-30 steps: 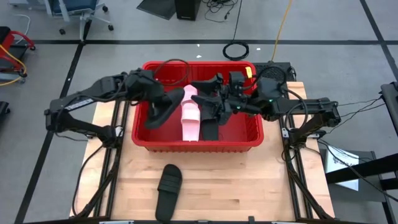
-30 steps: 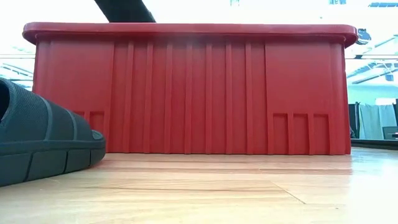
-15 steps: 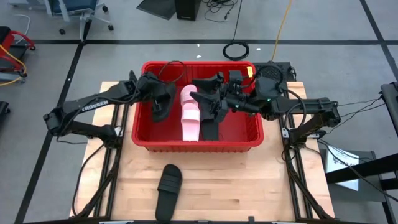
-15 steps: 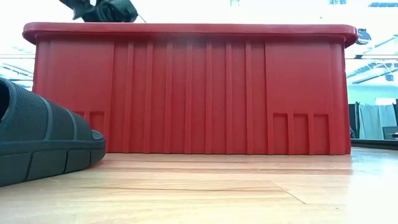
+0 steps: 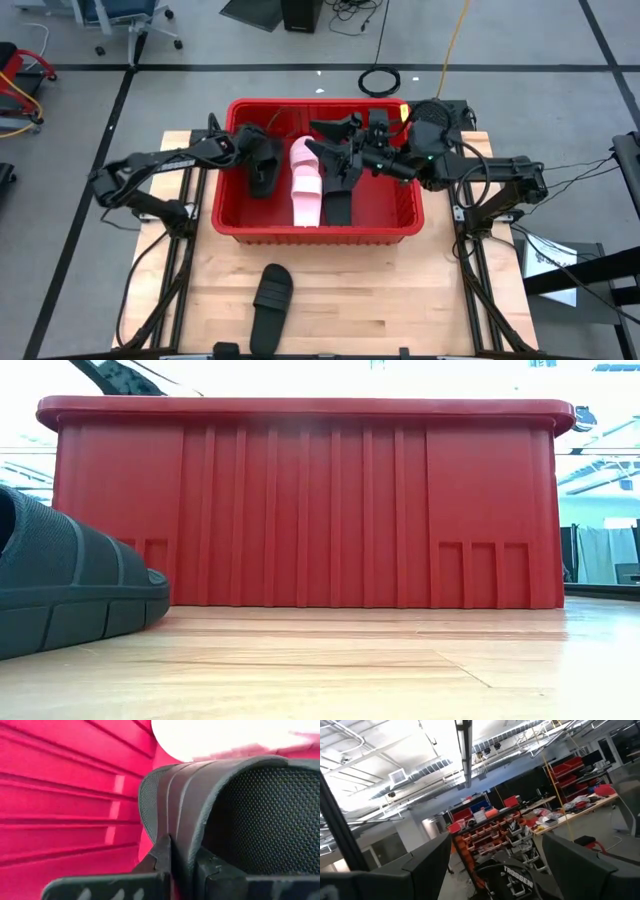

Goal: Pick and place slides into bin
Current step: Put the black slide into the red bin

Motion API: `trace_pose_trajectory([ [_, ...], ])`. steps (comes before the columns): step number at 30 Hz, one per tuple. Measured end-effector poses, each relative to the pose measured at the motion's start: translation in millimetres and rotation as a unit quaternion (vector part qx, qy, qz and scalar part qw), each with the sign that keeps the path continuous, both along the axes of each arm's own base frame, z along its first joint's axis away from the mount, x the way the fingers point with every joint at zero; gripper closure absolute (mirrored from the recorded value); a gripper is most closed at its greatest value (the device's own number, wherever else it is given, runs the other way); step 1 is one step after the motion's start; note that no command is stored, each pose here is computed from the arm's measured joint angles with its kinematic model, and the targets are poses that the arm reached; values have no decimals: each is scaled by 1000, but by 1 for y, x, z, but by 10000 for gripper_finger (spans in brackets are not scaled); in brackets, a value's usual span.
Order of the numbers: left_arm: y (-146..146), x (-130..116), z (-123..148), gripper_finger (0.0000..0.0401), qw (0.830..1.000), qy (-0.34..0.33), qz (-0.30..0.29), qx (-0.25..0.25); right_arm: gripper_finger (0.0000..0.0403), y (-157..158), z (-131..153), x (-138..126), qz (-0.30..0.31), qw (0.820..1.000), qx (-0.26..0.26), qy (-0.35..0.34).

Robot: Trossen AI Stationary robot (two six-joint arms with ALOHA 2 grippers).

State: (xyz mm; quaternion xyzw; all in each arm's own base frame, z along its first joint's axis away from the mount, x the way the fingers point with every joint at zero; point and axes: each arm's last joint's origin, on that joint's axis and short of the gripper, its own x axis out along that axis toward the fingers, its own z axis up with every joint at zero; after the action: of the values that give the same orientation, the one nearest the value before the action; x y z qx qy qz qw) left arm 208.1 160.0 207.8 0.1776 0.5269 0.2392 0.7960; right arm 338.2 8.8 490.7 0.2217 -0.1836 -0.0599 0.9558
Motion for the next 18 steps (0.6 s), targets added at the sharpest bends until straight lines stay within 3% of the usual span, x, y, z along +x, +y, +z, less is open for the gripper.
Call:
trace_pose_trajectory([
  [4, 9, 3, -21, 378, 999, 43, -6, -16, 101, 0, 0, 0, -1, 1000, 0, 0],
  [9, 19, 9, -36, 377, 999, 48, -3, -25, 101, 0, 0, 0, 0, 1000, 0, 0],
  [18, 23, 13, -38, 377, 998, 60, -19, 6, 101, -1, -2, 1, -13, 1000, 4, 11],
])
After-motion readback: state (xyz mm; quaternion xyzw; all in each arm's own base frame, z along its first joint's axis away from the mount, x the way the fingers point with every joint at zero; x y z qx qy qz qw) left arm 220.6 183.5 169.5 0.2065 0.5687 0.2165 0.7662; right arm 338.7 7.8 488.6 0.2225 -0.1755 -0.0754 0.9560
